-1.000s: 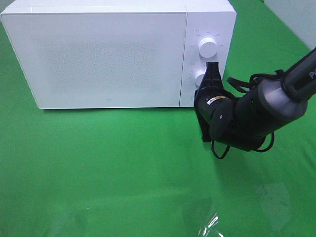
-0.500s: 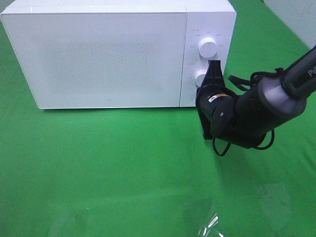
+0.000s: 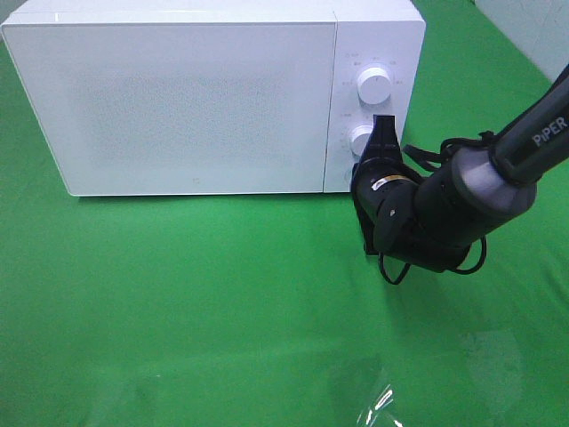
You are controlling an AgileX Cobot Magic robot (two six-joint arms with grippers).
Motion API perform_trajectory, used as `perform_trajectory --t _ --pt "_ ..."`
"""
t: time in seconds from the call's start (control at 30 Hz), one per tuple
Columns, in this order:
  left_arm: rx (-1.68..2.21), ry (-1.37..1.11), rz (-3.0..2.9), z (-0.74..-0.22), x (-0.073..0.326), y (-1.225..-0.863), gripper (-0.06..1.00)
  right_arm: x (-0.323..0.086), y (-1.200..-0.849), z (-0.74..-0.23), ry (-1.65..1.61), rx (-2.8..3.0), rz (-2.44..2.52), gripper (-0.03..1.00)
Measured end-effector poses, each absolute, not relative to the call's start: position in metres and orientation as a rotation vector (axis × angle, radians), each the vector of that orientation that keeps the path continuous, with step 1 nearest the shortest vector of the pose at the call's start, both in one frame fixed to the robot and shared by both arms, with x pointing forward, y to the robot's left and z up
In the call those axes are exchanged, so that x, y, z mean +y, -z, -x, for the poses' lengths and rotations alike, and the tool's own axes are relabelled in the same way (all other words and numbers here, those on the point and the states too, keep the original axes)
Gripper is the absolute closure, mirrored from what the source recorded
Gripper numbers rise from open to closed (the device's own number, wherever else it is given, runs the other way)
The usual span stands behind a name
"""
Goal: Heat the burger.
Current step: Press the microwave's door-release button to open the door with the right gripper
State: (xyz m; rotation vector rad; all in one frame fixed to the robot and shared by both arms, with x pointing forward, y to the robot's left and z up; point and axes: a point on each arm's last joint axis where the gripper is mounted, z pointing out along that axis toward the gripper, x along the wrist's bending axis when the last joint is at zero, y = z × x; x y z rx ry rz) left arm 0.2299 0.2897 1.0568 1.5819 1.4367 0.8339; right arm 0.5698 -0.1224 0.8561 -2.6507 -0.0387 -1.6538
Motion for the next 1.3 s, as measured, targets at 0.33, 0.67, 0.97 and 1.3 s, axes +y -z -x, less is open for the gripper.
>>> perform_trajectory --t 0.33,0.67,0.97,1.3 --pt "1.437 -0.834 -1.582 -0.23 0.29 -1.057 0.05 -0.12 -0.85 -0.574 1.658 -0.025 2.654 0.96" --pt "1.437 -0.834 -1.582 -0.23 0.29 -1.057 0.05 -0.12 -0.851 -0.575 1.67 -0.023 2.649 0.96" --pt "1.437 -0.834 -1.582 -0.23 0.29 -1.057 0.05 -0.116 -0.848 -0.577 1.69 -0.004 2.64 0.96" --pt "1.437 -0.834 -1.582 -0.23 0.29 -1.057 0.05 -0.114 -0.84 -0.582 1.698 0.005 2.644 0.96"
